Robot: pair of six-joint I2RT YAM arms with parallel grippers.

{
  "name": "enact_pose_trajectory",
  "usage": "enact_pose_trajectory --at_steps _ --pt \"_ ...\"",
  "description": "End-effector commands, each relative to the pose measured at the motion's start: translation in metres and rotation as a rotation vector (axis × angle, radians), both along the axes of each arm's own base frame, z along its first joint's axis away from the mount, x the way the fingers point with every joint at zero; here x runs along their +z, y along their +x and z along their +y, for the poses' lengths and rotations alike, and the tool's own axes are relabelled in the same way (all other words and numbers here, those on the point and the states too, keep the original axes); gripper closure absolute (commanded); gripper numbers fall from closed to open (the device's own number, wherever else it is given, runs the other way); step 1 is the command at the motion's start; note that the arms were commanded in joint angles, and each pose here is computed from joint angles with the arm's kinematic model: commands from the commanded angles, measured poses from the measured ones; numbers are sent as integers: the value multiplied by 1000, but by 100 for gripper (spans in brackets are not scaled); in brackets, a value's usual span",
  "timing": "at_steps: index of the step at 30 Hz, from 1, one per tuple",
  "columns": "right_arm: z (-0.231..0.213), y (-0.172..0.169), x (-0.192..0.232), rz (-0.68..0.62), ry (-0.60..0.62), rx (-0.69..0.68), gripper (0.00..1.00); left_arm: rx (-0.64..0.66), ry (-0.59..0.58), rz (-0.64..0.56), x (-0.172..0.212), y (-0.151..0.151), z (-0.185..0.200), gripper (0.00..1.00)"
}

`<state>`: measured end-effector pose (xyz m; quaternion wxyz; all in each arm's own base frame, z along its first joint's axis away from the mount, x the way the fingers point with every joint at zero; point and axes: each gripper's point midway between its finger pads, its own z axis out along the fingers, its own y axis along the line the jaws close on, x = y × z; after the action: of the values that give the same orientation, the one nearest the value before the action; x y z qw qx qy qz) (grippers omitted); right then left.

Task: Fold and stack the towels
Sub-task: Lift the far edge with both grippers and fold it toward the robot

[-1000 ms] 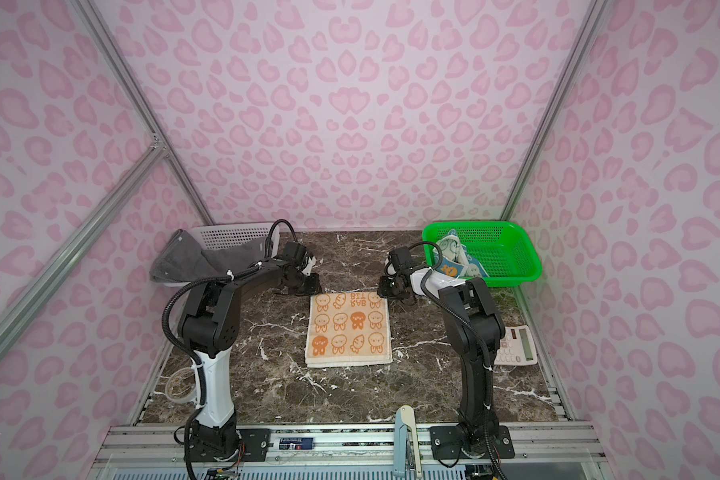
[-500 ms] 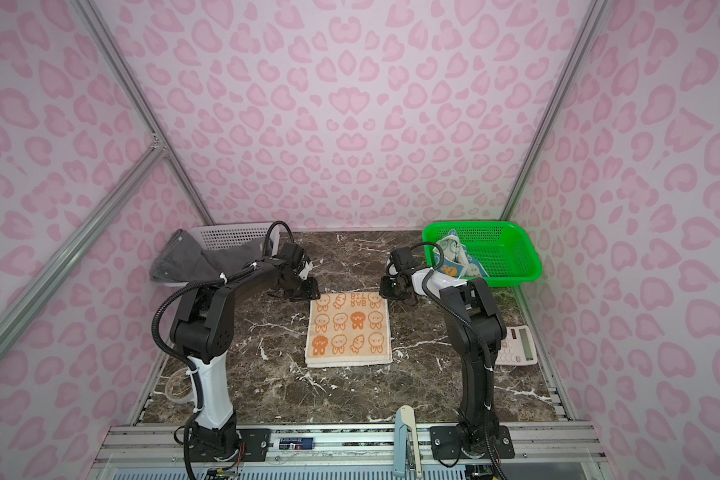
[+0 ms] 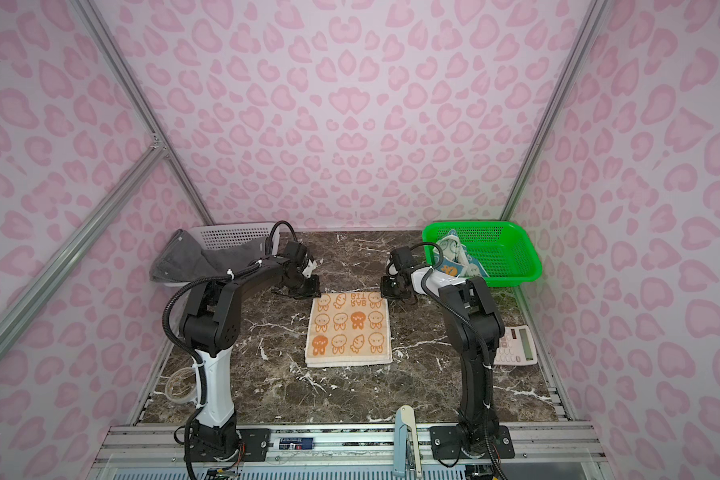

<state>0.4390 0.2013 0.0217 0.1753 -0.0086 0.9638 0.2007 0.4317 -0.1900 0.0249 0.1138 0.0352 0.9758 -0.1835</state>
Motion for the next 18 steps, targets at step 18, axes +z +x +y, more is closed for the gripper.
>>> enact_pose_trajectory --at_steps 18 --pt "0 -18 49 -159 20 149 100 -78 -120 -228 72 -1 -13 97"
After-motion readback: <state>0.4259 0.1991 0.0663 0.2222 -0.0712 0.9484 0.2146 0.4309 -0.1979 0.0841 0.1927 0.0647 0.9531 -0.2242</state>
